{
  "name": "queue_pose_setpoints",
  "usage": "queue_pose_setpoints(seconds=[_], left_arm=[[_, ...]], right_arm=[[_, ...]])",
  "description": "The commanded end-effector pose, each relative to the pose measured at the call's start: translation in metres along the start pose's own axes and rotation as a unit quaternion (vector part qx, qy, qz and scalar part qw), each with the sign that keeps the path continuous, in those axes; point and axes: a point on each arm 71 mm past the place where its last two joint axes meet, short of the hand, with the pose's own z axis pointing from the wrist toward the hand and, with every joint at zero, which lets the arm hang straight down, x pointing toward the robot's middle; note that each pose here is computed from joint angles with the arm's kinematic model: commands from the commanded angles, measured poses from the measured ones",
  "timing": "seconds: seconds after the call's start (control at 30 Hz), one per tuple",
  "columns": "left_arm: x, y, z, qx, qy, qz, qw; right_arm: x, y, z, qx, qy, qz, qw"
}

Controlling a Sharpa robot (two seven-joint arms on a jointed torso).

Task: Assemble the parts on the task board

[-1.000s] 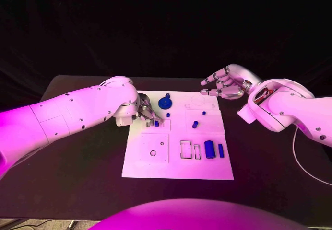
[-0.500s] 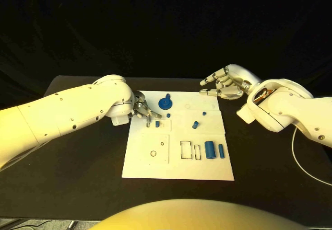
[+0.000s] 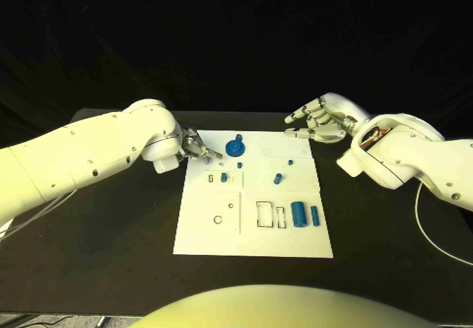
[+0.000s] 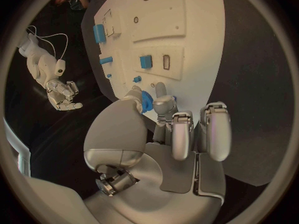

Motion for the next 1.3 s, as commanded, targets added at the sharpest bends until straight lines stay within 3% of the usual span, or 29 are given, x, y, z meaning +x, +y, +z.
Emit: queue_pose_setpoints(seconds=[0.03,0.3,0.5,0.73,1.3], left_arm=[[-0.0067,-0.0002,0.0019,-0.004,0.008,-0.006,1.0],[-0.0318,-0.0014,0.0117,-0.015,-0.008,0.035,0.999],[-0.0412,0.0046,0.0153,-0.037,-0.001,0.057,0.998],[-0.0436,0.0047,0.0171,-0.049,0.009,0.069,0.996],[-0.0416,-0.0066,0.0211,-0.038,0.01,0.076,0.996]], right_arm=[[0.002,0.001,0.0,-0.006,0.004,-0.001,1.0],[0.003,0.001,0.001,-0.006,0.006,-0.001,1.0],[0.003,0.0,0.001,-0.005,0.007,-0.001,1.0],[0.005,0.001,0.003,-0.006,0.009,-0.001,1.0],[0.007,0.003,0.005,-0.008,0.011,0.0,1.0]])
